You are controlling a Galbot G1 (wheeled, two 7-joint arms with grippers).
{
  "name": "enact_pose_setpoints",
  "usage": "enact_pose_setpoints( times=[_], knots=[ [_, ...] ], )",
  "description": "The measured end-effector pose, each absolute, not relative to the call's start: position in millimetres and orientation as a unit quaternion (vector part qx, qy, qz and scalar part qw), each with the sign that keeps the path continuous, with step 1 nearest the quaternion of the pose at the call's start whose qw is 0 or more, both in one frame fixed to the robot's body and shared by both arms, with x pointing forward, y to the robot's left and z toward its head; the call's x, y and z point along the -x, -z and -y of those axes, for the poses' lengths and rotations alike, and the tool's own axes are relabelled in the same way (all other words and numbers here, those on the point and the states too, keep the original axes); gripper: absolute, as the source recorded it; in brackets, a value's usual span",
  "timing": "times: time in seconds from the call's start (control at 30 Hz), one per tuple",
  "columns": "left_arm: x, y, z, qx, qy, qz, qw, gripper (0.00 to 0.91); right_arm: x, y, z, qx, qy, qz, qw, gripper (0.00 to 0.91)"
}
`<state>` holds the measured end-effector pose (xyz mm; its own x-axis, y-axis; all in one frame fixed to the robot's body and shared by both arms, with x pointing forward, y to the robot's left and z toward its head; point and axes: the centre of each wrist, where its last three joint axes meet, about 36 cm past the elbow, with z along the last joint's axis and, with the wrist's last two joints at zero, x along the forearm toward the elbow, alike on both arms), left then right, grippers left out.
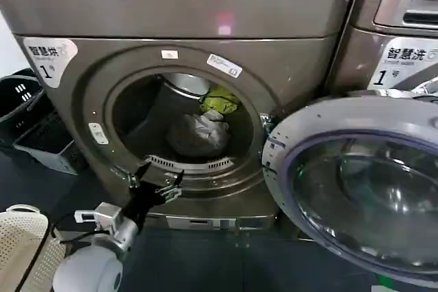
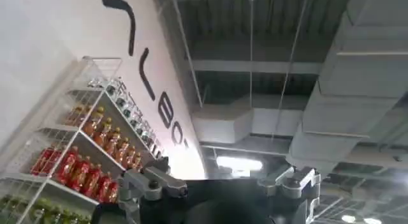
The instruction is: Grasp the clothes from the dryer.
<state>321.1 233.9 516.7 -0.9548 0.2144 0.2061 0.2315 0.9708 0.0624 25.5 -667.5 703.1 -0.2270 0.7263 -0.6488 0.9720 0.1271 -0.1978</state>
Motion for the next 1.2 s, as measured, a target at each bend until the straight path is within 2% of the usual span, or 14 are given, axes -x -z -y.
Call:
enact_pose_setpoints(
  times=[0.87, 1.2],
  knots=[
    [-321, -518, -234, 0.116, 0.048, 0.987, 0.098, 0.907, -27, -706, 661, -0.579, 0.308, -0.725, 0.21, 0.907],
    [-325, -516, -232, 0.113, 0.111, 0.984, 0.079, 0.907, -17, -715, 656, -0.6, 0.318, -0.707, 0.199, 0.907]
  ],
)
